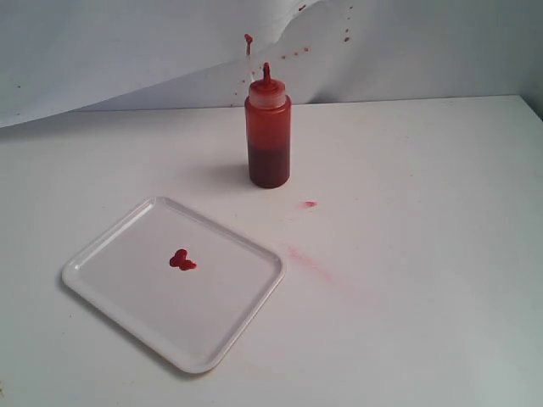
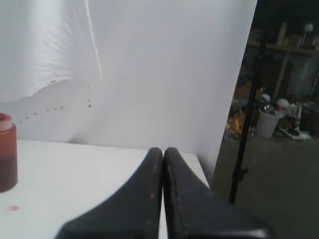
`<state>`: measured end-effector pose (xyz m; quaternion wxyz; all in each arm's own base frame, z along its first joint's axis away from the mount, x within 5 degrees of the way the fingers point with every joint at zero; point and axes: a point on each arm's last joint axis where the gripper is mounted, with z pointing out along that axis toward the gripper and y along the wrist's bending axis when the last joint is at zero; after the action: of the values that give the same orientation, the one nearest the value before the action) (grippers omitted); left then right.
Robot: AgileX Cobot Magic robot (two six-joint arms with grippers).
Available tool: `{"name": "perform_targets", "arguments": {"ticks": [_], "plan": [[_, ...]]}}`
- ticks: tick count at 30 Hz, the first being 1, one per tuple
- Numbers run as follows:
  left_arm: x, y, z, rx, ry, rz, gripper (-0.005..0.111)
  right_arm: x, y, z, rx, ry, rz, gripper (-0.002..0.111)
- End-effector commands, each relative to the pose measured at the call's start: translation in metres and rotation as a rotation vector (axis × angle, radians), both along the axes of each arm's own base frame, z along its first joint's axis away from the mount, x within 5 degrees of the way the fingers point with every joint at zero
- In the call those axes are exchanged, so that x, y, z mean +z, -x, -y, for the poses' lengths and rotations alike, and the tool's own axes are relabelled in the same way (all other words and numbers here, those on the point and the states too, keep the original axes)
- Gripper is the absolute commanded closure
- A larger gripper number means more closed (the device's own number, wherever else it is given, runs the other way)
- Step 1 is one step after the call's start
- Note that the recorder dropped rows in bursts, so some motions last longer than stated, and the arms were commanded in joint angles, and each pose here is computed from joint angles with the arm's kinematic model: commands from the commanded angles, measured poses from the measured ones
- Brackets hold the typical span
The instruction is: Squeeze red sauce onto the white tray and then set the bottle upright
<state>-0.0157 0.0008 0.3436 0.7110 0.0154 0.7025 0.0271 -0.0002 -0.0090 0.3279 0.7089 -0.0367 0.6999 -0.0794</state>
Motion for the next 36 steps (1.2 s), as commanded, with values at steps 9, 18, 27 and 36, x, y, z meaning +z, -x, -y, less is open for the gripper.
{"name": "perform_targets", "arguments": {"ticks": [9, 18, 27, 36], "plan": [[-0.114, -0.069, 0.0, -0.025, 0.14, 0.209, 0.107, -0.097, -0.053, -0.014, 0.129, 0.03, 0.267, 0.108], [-0.135, -0.072, 0.001, -0.021, 0.07, 0.023, 0.107, -0.133, -0.056, -0.009, 0.069, -0.035, -0.134, 0.108], [-0.145, -0.072, 0.002, -0.022, 0.074, -0.09, 0.107, -0.134, -0.056, -0.01, 0.078, -0.1, -0.141, 0.108], [-0.151, -0.071, 0.002, -0.022, 0.074, -0.152, 0.107, -0.134, -0.056, -0.01, 0.078, -0.102, -0.141, 0.108]]}}
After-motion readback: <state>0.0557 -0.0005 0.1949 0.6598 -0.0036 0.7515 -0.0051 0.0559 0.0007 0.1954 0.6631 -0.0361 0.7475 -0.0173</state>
